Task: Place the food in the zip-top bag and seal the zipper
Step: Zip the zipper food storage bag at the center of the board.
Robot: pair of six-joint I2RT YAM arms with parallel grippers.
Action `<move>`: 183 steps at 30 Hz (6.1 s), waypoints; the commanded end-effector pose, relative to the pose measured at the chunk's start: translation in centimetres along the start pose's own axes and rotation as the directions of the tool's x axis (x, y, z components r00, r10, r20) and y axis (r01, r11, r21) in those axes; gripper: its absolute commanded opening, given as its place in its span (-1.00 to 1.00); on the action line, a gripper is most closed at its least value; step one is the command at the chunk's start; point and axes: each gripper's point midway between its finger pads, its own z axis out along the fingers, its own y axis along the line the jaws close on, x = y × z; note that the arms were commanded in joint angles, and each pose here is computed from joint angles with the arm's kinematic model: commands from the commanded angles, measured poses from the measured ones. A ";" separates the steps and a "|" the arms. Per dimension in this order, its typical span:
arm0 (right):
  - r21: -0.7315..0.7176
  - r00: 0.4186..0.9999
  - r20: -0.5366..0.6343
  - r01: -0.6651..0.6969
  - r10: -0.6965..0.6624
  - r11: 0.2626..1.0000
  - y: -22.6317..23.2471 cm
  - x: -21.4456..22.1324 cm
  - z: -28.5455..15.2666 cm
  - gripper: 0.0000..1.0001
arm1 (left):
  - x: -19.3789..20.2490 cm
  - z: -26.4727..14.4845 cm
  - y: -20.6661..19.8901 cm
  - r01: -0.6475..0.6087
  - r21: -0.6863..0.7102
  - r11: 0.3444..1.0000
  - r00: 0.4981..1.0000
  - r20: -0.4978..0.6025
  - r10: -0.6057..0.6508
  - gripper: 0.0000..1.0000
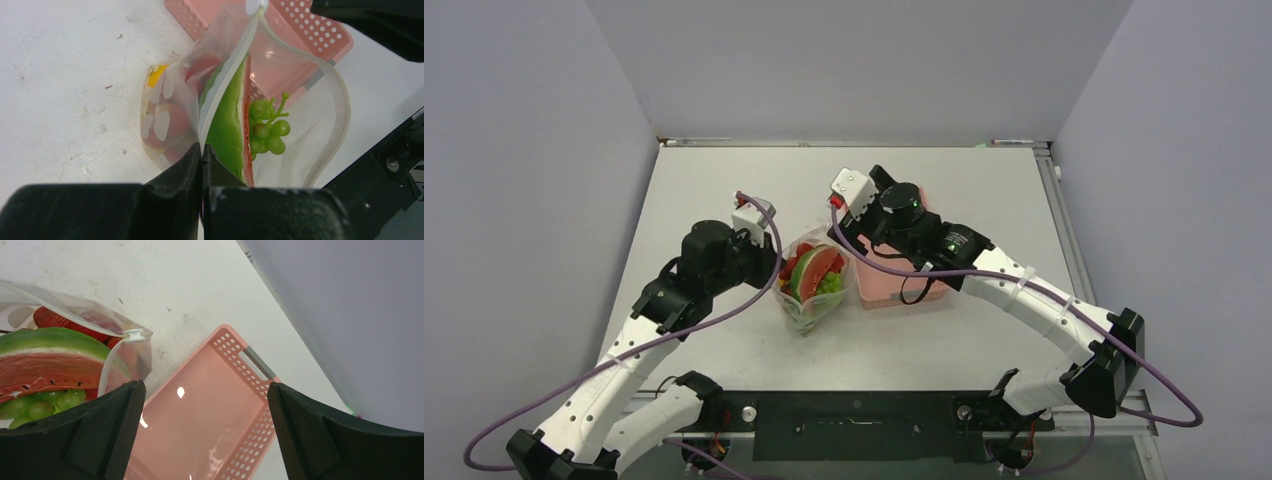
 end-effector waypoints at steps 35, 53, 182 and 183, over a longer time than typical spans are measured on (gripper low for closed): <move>-0.307 0.882 0.397 0.389 -0.254 0.869 11.7 -0.8 -11.0 0.78 | -6.0 -5.8 -6.9 -0.176 0.245 0.954 0.984 0.064 0.165 -1.00; -0.410 0.847 0.464 0.465 -0.259 0.785 16.4 -1.8 -10.7 0.24 | -5.7 -6.9 -8.8 -0.170 0.347 0.922 0.985 0.051 0.162 -1.00; -0.557 0.960 0.280 0.145 0.021 0.818 15.7 -7.8 -13.8 -0.89 | 2.7 -7.2 -15.2 -0.316 0.735 0.601 0.948 0.211 0.240 0.24; -0.553 0.960 0.280 0.144 0.020 0.821 15.6 -7.8 -13.9 -0.89 | 2.8 -7.0 -15.0 -0.319 0.725 0.611 0.946 0.206 0.250 0.18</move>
